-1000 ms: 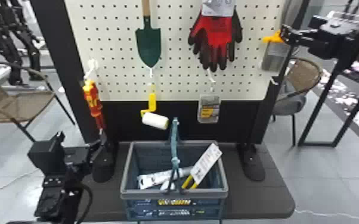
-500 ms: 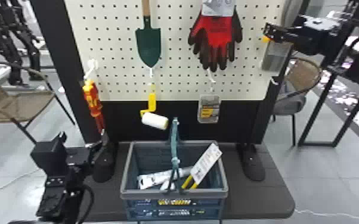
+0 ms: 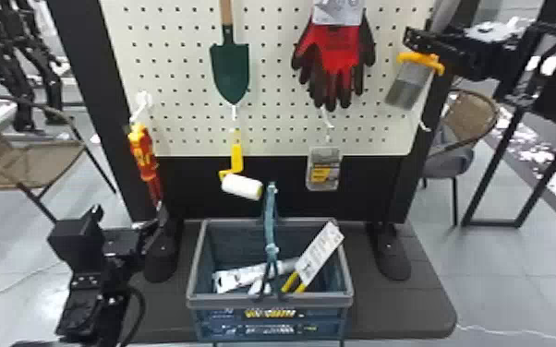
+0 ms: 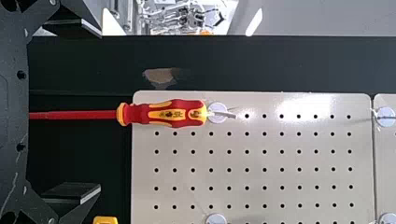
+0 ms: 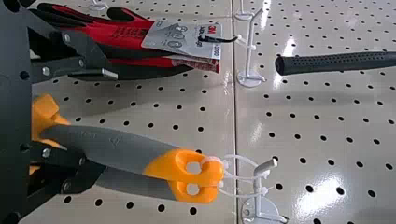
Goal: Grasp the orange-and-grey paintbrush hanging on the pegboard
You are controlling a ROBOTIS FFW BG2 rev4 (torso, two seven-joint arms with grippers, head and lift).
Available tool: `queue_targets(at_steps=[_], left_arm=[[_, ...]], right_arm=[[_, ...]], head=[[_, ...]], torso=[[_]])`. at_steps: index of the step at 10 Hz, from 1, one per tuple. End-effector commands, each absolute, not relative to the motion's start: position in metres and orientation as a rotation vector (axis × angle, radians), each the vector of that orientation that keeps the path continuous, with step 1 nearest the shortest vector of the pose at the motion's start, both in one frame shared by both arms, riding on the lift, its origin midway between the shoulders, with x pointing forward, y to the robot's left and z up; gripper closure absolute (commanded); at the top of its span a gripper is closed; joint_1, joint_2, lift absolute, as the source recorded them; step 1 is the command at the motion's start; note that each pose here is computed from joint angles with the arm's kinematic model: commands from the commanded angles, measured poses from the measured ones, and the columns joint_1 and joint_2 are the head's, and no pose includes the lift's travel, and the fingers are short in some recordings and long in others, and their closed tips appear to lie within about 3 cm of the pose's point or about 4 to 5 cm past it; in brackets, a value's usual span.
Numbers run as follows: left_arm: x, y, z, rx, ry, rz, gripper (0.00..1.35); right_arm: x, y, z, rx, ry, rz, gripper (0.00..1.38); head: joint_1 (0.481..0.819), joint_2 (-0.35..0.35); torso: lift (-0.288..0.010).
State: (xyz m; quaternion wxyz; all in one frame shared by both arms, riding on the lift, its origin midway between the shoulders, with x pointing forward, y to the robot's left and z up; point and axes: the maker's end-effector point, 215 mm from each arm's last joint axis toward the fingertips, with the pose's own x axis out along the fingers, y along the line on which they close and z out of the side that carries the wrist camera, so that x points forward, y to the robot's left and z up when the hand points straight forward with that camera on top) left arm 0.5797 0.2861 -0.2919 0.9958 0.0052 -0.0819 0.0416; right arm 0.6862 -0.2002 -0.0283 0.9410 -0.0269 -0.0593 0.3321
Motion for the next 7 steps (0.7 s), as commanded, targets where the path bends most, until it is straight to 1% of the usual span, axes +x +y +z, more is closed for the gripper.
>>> queue_targets(at_steps=[1, 7], left_arm=[[0.5796, 0.2878, -0.2917, 0.013, -0.164, 0.084, 0.15], [0.5781, 0.2898, -0.2938, 0.009, -0.161, 0.088, 0.15]], right_arm=[[0.6883, -0.2028, -0.0295, -0.066, -0.112, 0.665, 1.21], [0.6898, -0.2074, -0.0335, -0.08, -0.104, 0.652, 1.21]], head=[[0.549, 0.0], [0.549, 0.0]], torso=[[-0.1], [-0.1]])
